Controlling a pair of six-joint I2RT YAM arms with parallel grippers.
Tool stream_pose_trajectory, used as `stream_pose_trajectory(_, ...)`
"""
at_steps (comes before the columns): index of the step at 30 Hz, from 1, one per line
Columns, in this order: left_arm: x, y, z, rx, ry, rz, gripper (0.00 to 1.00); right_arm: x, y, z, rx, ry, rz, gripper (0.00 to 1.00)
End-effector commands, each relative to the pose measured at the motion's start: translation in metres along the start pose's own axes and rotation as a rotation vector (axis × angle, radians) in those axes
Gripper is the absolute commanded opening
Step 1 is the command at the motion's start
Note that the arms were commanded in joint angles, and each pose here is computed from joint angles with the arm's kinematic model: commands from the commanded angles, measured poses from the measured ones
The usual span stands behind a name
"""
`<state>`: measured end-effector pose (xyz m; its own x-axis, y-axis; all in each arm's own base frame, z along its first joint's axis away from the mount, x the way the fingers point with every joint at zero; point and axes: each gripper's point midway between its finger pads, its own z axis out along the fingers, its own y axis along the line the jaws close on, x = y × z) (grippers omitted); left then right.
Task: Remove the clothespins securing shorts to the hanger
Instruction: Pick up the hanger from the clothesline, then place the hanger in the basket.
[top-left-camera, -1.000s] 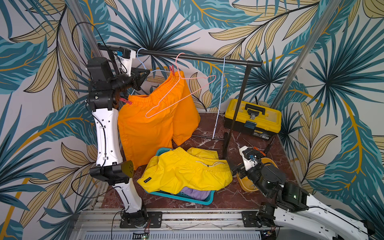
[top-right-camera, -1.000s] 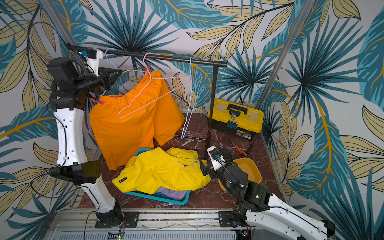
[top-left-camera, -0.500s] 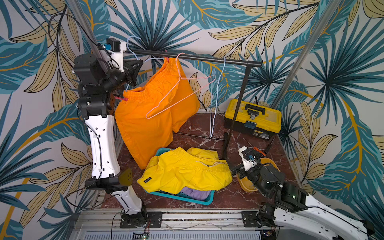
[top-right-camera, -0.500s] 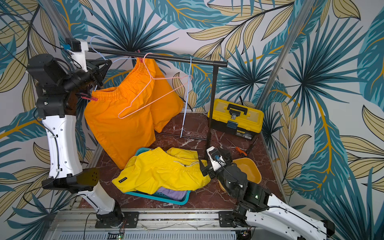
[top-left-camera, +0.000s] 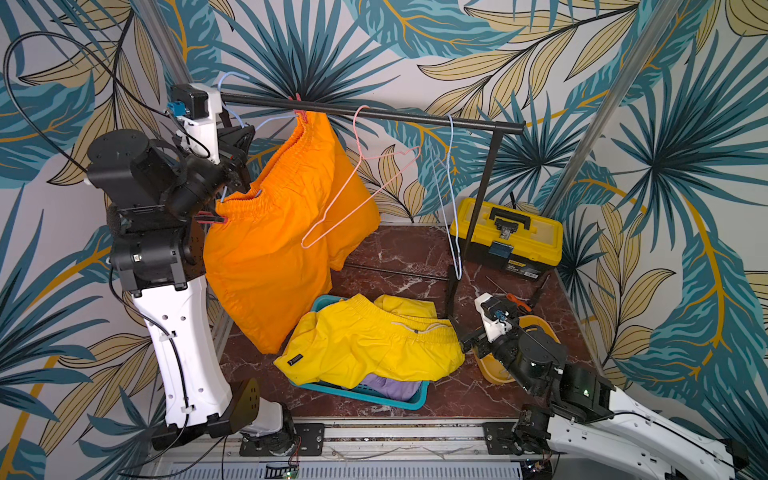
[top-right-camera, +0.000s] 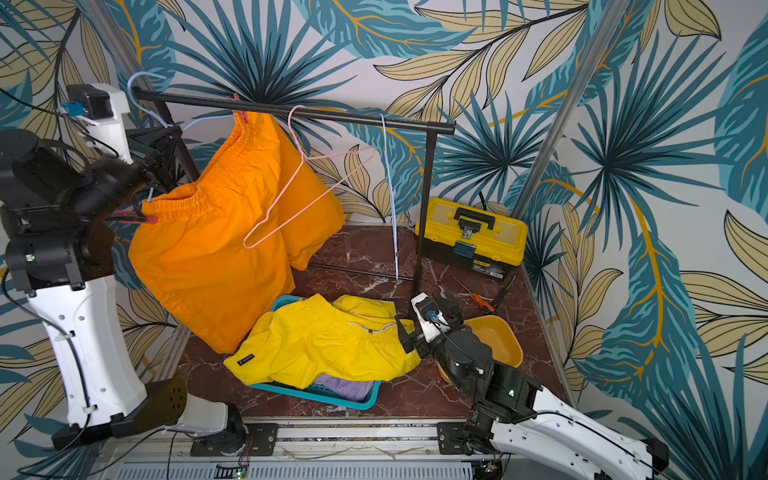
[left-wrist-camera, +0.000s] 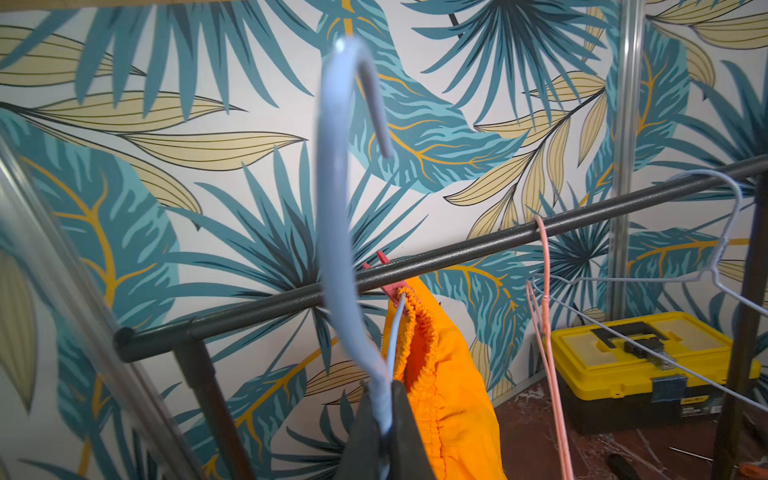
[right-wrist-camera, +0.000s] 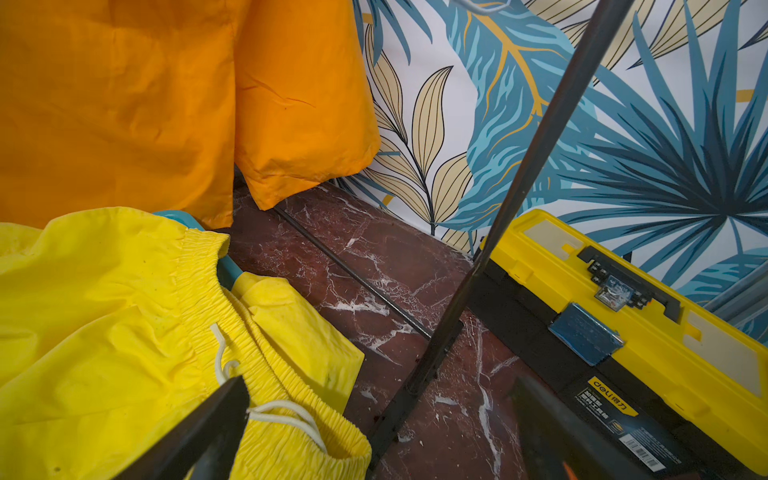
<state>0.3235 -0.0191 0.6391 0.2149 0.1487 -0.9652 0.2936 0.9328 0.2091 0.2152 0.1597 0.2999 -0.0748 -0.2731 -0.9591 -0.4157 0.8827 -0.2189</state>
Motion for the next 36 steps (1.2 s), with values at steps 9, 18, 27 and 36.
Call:
stream_pose_trajectory(9,-0.012,0.019,-0.084,-0.37,0.004,0.1,0.0,0.001,0.009,0.007,-0.026,0.02,-0.004,1.0)
stream_pose_trajectory(18,-0.055,-0.022,-0.123,-0.277,-0.129,0.095,0.0,0.009,0.017,0.012,-0.045,0.035,0.009,1.0)
stream_pose_trajectory(27,-0.071,-0.064,-0.139,-0.094,-0.194,0.019,0.0,0.007,0.014,0.006,-0.051,0.032,0.012,1.0)
stream_pose_trajectory(36,-0.085,-0.098,-0.17,0.001,-0.225,-0.011,0.0,0.003,0.01,0.003,-0.046,0.013,0.012,1.0)
